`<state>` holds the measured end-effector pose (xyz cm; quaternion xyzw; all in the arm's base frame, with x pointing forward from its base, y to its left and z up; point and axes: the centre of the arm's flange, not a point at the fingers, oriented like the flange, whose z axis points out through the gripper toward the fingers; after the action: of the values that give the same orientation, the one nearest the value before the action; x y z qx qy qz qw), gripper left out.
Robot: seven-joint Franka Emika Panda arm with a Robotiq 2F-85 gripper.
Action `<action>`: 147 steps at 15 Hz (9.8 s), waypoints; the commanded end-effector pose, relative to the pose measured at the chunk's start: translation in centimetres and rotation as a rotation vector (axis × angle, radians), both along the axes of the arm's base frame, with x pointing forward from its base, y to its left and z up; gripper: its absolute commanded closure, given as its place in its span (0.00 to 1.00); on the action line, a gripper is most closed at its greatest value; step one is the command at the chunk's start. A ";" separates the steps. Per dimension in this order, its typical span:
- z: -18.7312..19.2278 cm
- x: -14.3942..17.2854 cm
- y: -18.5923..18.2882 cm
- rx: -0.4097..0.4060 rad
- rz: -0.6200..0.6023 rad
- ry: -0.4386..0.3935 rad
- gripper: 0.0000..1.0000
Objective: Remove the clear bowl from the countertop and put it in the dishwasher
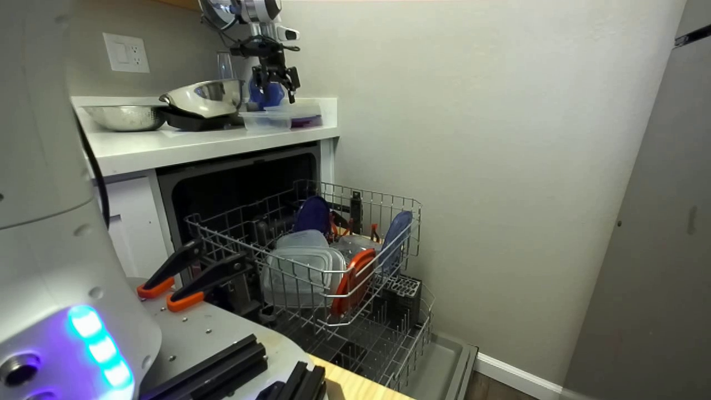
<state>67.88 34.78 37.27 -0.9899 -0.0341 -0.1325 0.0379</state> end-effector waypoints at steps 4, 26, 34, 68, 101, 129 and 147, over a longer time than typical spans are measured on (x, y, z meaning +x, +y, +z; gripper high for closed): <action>-1.8 4.7 2.2 0.190 -0.081 0.019 0.00; -0.3 9.0 -5.7 0.338 -0.338 -0.035 0.96; 1.8 8.5 -6.5 0.330 -0.304 -0.019 0.96; -10.7 2.5 -13.1 -0.791 0.080 0.660 0.96; -28.5 -2.6 -15.7 -0.086 -0.266 0.915 0.96; -38.6 -12.6 -13.2 0.231 -0.278 1.496 0.96; -40.2 -10.0 -14.4 0.316 -0.576 1.355 0.97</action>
<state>58.36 21.19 -2.49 -0.8159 0.2381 0.5092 0.1355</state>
